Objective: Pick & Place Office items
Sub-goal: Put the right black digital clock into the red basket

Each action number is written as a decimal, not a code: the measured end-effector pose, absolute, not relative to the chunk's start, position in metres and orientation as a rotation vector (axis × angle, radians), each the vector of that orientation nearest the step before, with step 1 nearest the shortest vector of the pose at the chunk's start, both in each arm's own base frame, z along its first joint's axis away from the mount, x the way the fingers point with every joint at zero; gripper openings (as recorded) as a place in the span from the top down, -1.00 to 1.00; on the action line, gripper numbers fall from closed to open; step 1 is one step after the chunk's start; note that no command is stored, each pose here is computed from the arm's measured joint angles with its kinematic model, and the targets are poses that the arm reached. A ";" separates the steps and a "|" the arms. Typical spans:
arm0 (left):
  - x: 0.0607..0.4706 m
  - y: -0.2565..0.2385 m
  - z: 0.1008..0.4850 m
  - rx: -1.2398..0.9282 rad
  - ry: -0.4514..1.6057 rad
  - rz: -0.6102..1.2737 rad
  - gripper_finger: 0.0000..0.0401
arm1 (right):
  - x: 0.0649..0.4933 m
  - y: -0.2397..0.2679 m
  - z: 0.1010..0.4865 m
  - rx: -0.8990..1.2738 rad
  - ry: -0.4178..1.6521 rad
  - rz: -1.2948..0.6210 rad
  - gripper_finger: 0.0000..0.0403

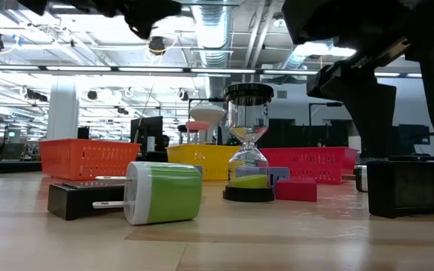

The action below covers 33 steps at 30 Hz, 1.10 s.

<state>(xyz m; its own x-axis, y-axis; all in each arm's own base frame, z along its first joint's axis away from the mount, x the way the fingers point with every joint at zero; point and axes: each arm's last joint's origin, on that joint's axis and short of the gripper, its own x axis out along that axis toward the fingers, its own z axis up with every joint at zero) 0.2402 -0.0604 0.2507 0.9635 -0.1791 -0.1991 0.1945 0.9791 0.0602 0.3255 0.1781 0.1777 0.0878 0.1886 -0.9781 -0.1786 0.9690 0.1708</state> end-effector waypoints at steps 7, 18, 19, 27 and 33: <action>0.221 -0.056 0.276 0.061 0.082 -0.190 -0.08 | 0.326 0.177 0.177 -0.077 1.433 0.281 -0.21; 0.217 -0.055 0.280 0.059 0.069 -0.191 -0.09 | 0.331 0.182 0.156 -0.099 1.456 0.269 -0.09; 0.217 -0.055 0.280 0.059 0.070 -0.191 -0.09 | 0.331 0.182 0.154 -0.093 1.473 0.276 -0.09; 0.217 -0.055 0.280 0.060 0.070 -0.191 -0.09 | 0.331 0.182 0.152 -0.101 1.475 0.271 -0.05; 0.217 -0.055 0.280 0.059 0.070 -0.191 -0.09 | 0.332 0.182 0.152 -0.098 1.474 0.285 0.14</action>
